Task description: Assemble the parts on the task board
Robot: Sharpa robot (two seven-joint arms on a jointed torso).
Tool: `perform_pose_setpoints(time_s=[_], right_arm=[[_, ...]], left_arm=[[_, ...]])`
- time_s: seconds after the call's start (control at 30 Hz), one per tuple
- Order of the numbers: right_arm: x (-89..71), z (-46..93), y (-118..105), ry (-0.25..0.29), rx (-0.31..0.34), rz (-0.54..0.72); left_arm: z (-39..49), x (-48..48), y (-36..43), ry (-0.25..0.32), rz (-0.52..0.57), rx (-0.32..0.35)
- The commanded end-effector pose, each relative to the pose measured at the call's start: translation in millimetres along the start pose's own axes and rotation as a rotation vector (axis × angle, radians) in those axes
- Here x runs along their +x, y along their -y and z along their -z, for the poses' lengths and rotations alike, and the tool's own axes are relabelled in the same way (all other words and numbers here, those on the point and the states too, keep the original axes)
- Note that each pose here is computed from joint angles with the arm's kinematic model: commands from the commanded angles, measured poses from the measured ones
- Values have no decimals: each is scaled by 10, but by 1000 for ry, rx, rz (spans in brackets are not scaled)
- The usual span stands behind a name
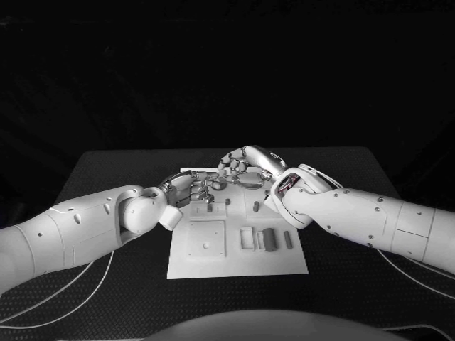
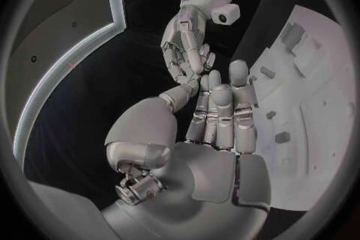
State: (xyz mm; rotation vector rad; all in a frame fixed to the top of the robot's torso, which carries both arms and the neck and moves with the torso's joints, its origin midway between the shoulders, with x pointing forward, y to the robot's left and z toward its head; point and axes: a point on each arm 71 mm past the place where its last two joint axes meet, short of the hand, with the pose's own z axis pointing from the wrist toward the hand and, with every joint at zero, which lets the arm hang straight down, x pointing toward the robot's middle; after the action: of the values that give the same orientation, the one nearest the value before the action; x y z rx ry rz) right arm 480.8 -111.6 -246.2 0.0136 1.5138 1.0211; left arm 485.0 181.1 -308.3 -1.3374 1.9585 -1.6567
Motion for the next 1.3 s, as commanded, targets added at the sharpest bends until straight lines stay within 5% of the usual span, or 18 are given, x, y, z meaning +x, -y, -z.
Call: perform_pose_setpoints(time_s=[0.03,0.63,1.03,1.3], right_arm=[[-14,-6,-22,3,-17,1],[1,-7,-17,-20,-13,5],[-59,50,90,-44,23,83],[-74,7,175,-132,104,210]], left_arm=[[7,-20,-17,12,-7,-15],[-8,-12,-21,19,-6,-19],[158,-464,15,349,-234,-52],[148,-334,7,316,-378,-97]])
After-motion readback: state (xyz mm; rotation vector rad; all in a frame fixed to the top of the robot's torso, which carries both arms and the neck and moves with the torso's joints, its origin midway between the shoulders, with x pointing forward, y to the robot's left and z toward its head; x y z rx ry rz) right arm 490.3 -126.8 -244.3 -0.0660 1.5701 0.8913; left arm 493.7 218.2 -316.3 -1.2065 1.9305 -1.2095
